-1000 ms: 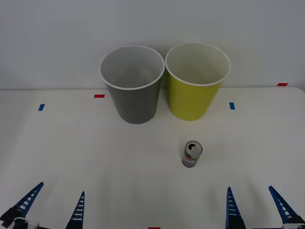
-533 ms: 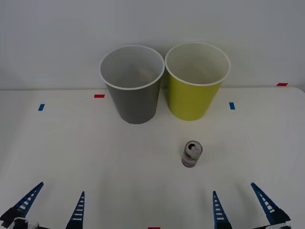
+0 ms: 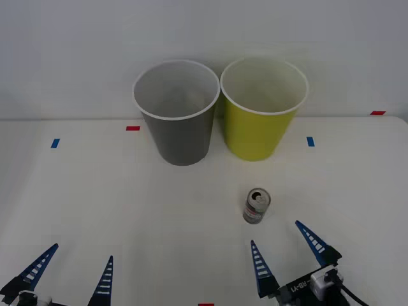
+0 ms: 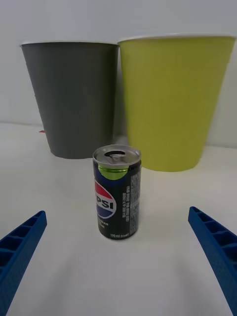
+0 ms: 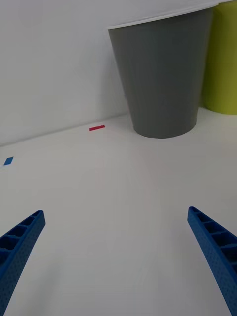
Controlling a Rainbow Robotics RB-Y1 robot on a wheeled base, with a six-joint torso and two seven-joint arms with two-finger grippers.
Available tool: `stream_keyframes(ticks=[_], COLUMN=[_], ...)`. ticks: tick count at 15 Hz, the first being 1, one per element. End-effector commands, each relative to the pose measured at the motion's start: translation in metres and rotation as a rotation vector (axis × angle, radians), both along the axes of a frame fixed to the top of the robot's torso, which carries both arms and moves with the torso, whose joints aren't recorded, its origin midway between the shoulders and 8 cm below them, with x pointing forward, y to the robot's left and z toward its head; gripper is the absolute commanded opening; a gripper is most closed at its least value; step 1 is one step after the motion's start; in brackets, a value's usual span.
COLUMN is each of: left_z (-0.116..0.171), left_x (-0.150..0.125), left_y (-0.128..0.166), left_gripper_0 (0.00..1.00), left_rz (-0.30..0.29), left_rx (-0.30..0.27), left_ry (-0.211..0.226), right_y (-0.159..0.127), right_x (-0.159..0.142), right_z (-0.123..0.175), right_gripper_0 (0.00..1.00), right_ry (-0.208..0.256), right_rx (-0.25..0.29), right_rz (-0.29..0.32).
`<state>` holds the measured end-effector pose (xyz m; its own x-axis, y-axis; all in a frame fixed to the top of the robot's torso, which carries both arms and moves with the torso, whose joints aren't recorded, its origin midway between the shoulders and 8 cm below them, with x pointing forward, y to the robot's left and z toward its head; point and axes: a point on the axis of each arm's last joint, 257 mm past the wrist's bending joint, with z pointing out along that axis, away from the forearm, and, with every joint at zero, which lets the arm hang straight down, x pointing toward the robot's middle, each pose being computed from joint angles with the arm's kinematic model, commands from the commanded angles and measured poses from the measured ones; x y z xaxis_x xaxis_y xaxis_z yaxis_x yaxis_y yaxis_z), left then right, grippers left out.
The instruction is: Put cans in the gray bin and PET bottles in the light green bin.
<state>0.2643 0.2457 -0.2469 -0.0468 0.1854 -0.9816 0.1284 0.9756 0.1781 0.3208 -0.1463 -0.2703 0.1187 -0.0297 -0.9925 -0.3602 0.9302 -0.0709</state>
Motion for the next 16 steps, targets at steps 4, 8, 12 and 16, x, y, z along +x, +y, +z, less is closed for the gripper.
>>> stream_keyframes(ticks=[4, 8, 12, 16], left_z=[0.0, 0.0, 0.0, 0.0], left_x=[0.0, 0.0, 0.0, 0.0], left_y=[0.0, 0.0, 0.0, 0.0], left_gripper_0=[1.0, 1.0, 1.0, 1.0], left_rz=[0.0, 0.0, 0.0, 0.0], left_rx=[0.0, 0.0, 0.0, 0.0], left_ry=[0.0, 0.0, 0.0, 0.0], right_y=[0.013, 0.011, 0.018, 0.022], right_x=[0.045, 0.069, 0.083, 0.092], right_z=[-0.011, -0.01, -0.005, -0.004], right_gripper_0=[1.0, 1.0, 1.0, 1.0], right_ry=[-0.027, -0.007, 0.003, 0.018], right_rx=[-0.036, -0.045, -0.026, -0.02], right_rz=[-0.002, -0.026, -0.031, -0.028])
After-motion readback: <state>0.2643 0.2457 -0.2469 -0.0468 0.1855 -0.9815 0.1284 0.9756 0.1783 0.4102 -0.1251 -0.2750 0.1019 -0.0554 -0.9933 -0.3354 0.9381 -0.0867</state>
